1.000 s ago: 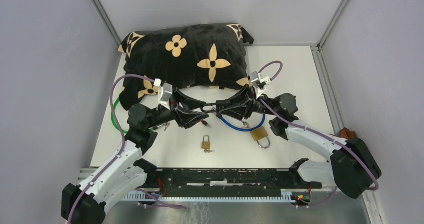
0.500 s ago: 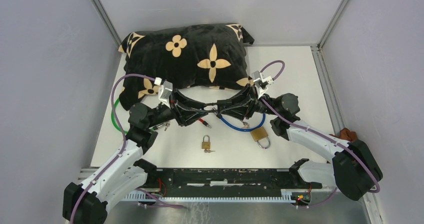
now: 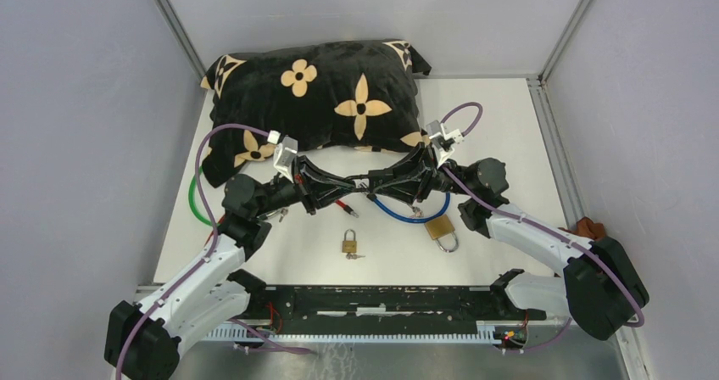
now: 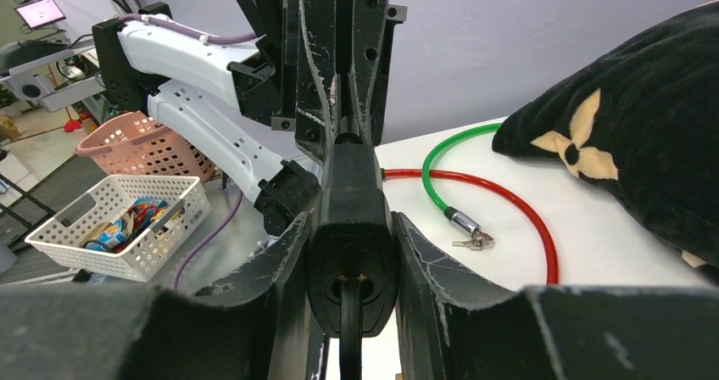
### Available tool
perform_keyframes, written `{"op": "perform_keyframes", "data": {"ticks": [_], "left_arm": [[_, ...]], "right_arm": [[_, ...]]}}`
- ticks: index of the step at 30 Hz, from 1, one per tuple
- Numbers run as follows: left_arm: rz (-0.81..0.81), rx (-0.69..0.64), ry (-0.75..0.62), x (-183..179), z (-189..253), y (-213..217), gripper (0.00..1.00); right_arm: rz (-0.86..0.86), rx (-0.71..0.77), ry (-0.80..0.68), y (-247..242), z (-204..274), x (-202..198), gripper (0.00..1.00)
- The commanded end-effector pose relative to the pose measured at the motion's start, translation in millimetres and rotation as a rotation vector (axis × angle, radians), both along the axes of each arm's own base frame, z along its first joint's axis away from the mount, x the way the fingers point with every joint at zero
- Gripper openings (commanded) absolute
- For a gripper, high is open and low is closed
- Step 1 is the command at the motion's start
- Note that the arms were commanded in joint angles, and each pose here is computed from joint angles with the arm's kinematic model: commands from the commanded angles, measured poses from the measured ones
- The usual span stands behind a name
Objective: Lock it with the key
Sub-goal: Lock the lock.
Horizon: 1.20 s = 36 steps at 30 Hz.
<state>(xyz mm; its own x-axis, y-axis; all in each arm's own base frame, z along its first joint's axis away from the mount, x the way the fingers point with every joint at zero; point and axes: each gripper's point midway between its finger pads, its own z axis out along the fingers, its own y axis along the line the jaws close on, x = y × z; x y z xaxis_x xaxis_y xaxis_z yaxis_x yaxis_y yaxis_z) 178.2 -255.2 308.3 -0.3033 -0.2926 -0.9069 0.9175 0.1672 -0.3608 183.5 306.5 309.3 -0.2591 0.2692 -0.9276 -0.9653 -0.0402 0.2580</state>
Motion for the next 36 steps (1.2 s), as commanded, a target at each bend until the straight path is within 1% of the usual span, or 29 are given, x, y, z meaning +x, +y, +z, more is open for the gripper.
{"op": "perform_keyframes", "data": {"ticks": [1,5,9,14,17,19,23,25,27,29,32,34,36], "left_arm": [[0.008,-0.039,-0.021,0.0,13.0,0.2,0.02],[0.034,-0.049,-0.039,4.0,15.5,-1.6,0.02],[0.011,-0.039,-0.071,-1.0,13.8,-10.6,0.02],[0.005,-0.027,-0.064,-1.4,6.6,-17.1,0.02],[0.013,-0.035,-0.074,0.4,10.9,-16.7,0.02],[-0.022,-0.045,-0.070,-5.2,15.0,-19.4,0.02],[-0.104,-0.031,-0.133,-20.7,18.8,-26.0,0.02],[-0.123,-0.022,-0.122,-23.4,17.8,-29.2,0.02],[-0.130,0.008,-0.081,-22.5,8.6,-32.9,0.02],[-0.143,0.016,-0.072,-23.7,6.5,-33.8,0.02],[-0.131,-0.007,-0.136,-23.3,21.5,-29.6,0.02],[-0.136,0.019,-0.147,-20.1,22.6,-26.2,0.02],[-0.155,0.078,-0.137,-19.6,13.0,-23.8,0.02]], "right_arm": [[0.008,0.094,-0.131,0.1,44.2,-8.3,0.00],[0.049,0.057,-0.146,14.1,37.7,-15.2,0.00],[0.072,0.057,-0.156,18.8,38.5,-19.3,0.00],[0.103,0.045,-0.168,23.8,39.6,-22.3,0.00],[0.093,0.021,-0.163,26.2,32.5,-18.0,0.00],[0.088,0.011,-0.156,29.4,28.4,-14.1,0.00],[0.085,-0.041,-0.131,41.7,6.1,-1.0,0.00],[0.081,-0.049,-0.116,46.4,-0.1,3.5,0.00],[0.079,-0.035,-0.134,50.5,3.9,2.5,0.00],[0.061,-0.052,-0.143,54.5,1.3,6.9,0.00],[0.060,-0.088,-0.130,57.4,-13.9,11.1,0.00],[0.077,-0.090,-0.115,58.6,-17.8,9.8,0.00],[0.083,-0.083,-0.121,58.4,-16.2,8.6,0.00]]}}
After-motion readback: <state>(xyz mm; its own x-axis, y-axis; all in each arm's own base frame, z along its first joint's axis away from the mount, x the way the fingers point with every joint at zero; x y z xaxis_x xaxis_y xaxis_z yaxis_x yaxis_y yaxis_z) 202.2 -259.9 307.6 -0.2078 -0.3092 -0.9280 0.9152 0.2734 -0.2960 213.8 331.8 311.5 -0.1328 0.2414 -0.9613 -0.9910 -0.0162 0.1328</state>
